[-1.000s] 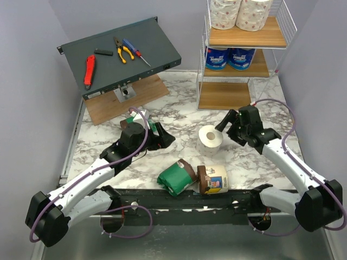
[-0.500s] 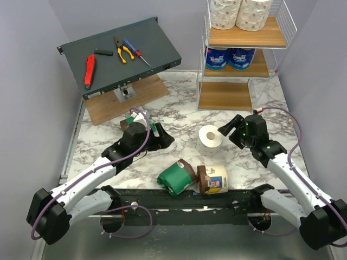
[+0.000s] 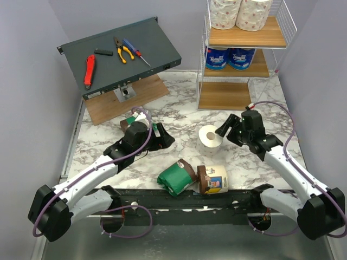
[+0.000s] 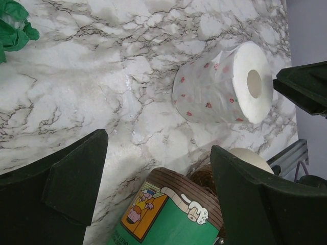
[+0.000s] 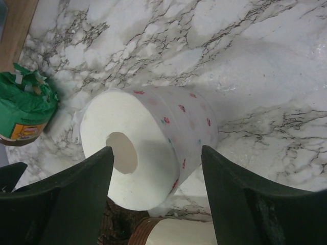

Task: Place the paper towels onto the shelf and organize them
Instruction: Pick up the paper towel from the center of the board.

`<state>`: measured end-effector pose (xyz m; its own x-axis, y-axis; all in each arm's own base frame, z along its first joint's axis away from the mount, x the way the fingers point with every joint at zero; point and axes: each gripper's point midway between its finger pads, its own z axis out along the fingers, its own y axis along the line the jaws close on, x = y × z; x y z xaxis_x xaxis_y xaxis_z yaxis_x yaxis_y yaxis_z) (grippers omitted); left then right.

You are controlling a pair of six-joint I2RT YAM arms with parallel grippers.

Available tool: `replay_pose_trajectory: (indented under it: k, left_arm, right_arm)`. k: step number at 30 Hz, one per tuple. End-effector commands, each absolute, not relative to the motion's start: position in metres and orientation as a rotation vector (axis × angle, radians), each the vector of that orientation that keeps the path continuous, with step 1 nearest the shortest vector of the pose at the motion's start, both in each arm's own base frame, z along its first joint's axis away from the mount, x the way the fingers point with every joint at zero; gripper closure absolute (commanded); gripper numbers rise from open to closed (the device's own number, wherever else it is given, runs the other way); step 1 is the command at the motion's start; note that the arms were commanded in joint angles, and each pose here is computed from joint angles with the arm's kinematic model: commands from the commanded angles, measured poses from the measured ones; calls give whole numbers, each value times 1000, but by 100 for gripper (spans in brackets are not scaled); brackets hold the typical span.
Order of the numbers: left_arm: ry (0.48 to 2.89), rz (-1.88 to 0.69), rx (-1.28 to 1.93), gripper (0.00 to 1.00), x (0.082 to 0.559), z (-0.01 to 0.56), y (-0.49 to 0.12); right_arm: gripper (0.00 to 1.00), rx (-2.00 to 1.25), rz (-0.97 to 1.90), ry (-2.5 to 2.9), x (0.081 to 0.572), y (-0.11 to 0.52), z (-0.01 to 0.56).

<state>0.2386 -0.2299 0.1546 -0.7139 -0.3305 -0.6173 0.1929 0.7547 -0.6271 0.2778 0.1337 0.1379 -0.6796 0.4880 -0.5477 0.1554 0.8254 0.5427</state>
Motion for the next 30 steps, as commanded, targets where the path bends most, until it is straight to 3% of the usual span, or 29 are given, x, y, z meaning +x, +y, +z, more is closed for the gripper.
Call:
replay_pose_trajectory:
  k: [1, 10, 30]
  left_arm:
    - [2166, -922, -107, 15, 244, 168, -235]
    - [2178, -923, -103, 15, 245, 166, -238]
    - [2179, -919, -97, 15, 249, 168, -241]
  right_arm:
    - [28, 399, 606, 2341, 277, 139, 137]
    - [32, 365, 619, 2372, 278, 151, 129]
    - [56, 347, 505, 2449, 279, 146, 129]
